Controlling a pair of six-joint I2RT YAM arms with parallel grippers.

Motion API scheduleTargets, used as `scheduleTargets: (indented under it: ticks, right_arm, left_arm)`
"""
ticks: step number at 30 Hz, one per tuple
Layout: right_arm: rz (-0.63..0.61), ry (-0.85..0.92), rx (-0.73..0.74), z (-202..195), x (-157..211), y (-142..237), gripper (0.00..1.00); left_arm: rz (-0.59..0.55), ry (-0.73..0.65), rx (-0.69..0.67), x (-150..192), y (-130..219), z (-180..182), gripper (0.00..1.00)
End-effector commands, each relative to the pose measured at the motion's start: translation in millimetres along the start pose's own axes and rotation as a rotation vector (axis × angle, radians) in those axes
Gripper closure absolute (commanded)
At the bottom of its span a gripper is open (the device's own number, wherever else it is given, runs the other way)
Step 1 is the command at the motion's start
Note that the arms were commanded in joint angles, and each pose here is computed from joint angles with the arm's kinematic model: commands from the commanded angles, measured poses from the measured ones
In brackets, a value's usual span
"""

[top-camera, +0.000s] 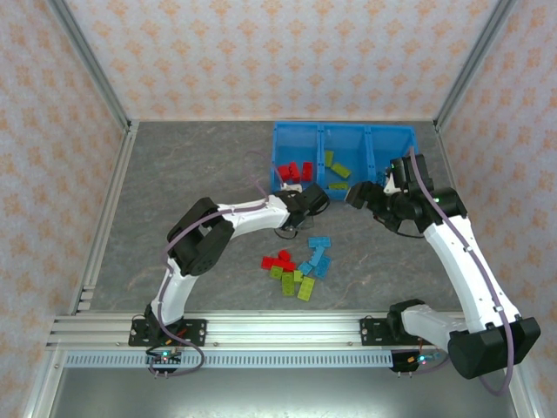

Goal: Sort the legos into containers by color

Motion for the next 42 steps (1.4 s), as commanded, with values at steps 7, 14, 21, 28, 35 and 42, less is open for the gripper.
scheduleTargets:
  ticks: [7,14,21,28,35,42]
  right_arm:
    - [0.060,0.014,-0.012,-1,14,10,0.14]
    - [0.039,0.012,-0.022,1,13,16,0.13]
    - [0.034,0.003,-0.036,2,13,16,0.13]
    - [0.016,-0.001,-0.040,1,17,24,0.13]
    - [-0.013,-0.011,-0.029,-4,25,32,0.13]
    - [-0.008,-0.023,-0.043,-3,23,25,0.12]
  left_arm:
    - [-0.012,-0.024,0.005,-8,24,8,0.83]
    - [-0.076,-0.030,0.141,-34,102,9,0.91]
    - [-0.199,-0.028,0.148,-95,120,-3,0.92]
    - [-0.210,-0.192,0.145,-141,62,-55,0.90]
    - [-0.241,-0.135,0.161,-172,51,-56,0.83]
    - [-0.271,-0.164,0.192,-177,77,-50,0.64]
Point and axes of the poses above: each hand's point on the last joint's axis, 136 mm out from that joint toward the fingers, its own y axis back along the fingers, its own z axis along the line the jaws close on, x = y × z, the point moved 9 cm from there along y, back along the fingers, and after that the axes turned 9 degrees about y, right-handed, at the moved point
